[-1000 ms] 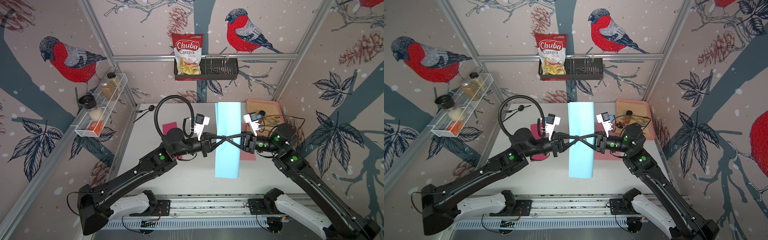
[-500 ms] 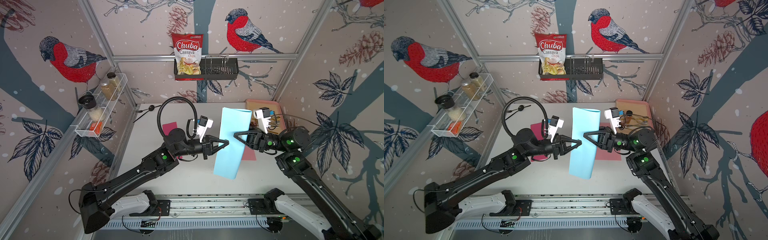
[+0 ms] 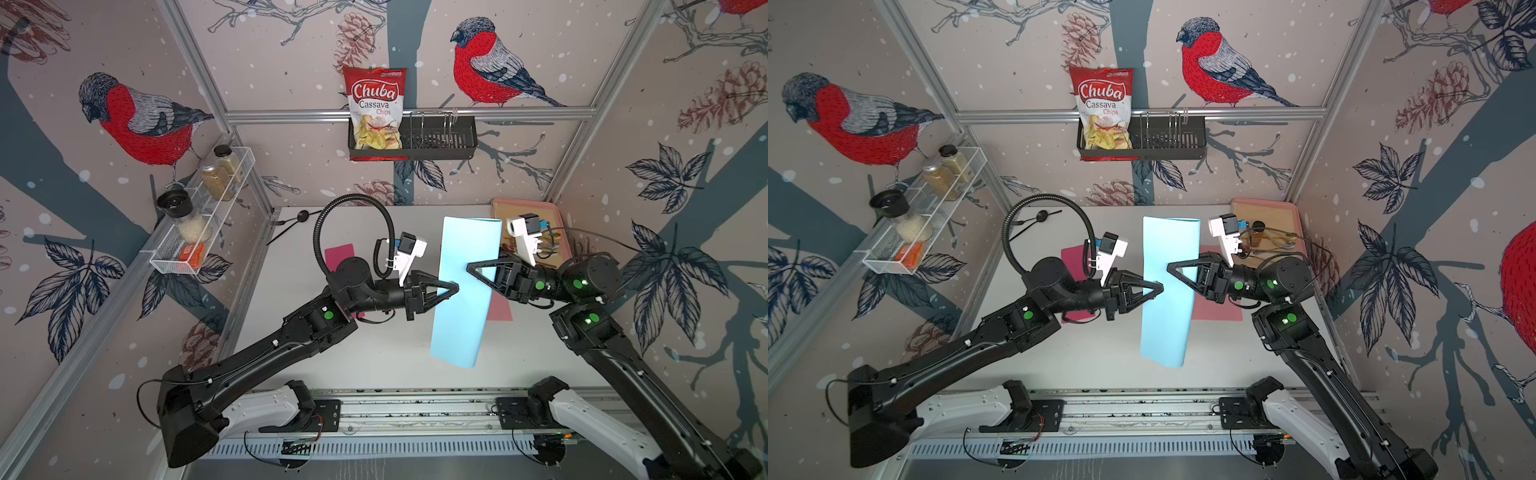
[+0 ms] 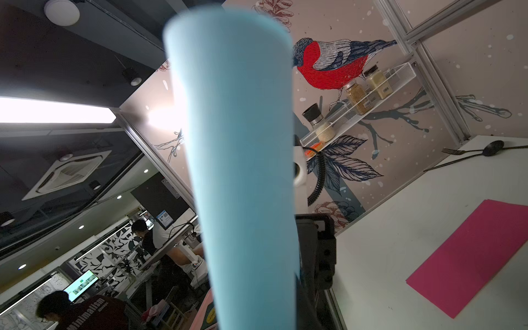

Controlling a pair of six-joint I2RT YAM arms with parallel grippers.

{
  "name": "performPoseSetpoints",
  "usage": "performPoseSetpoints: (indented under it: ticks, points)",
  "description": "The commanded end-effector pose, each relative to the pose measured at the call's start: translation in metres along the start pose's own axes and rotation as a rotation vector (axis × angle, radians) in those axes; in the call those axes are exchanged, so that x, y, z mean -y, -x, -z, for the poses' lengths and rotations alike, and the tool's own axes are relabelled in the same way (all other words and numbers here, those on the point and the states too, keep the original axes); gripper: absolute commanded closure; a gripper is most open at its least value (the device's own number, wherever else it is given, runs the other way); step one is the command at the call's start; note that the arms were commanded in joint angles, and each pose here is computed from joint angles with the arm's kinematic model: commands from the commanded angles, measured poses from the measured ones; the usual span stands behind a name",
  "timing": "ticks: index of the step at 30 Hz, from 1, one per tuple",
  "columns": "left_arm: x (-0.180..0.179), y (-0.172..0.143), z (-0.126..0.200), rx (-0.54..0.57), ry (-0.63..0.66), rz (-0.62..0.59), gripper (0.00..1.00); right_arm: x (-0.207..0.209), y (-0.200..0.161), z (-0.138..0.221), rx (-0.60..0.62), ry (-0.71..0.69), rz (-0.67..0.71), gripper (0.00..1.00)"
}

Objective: Fold the rectangular paper in half along the long edge
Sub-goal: Fold the paper.

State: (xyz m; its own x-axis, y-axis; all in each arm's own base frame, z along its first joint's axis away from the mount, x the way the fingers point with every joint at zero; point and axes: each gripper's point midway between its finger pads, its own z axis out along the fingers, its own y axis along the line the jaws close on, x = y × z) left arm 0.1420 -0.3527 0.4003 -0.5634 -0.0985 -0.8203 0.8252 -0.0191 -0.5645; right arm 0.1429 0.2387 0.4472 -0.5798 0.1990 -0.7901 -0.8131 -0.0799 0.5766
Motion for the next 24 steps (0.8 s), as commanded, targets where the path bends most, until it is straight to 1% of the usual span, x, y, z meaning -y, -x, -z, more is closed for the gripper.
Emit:
performPoseSetpoints:
  ticks: [1,4,9,13,17,20,24]
  points:
    - [0.007,0.010,0.001,0.036,-0.018,-0.026,0.79,-0.002,0.005,0.001,0.015,-0.005,0.033,0.81]
    - [0.007,0.010,0.000,0.036,-0.016,-0.026,0.79,-0.001,0.005,0.002,0.018,-0.010,0.033,0.82]
    - [0.006,0.009,0.001,0.034,-0.016,-0.029,0.94,0.001,0.005,0.002,0.018,-0.013,0.031,0.82]
    - [0.007,0.010,0.001,0.035,-0.017,-0.030,1.00,0.002,0.005,0.002,0.018,-0.017,0.030,0.81]
    - [0.008,0.009,0.001,0.034,-0.018,-0.032,1.00,0.005,0.005,0.004,0.021,-0.026,0.027,0.78]
    - [0.008,0.009,0.001,0.034,-0.019,-0.033,1.00,0.008,0.004,0.004,0.017,-0.035,0.022,0.71]
    - [0.009,0.010,0.002,0.035,-0.018,-0.035,1.00,0.010,0.004,0.006,0.016,-0.045,0.019,0.67]
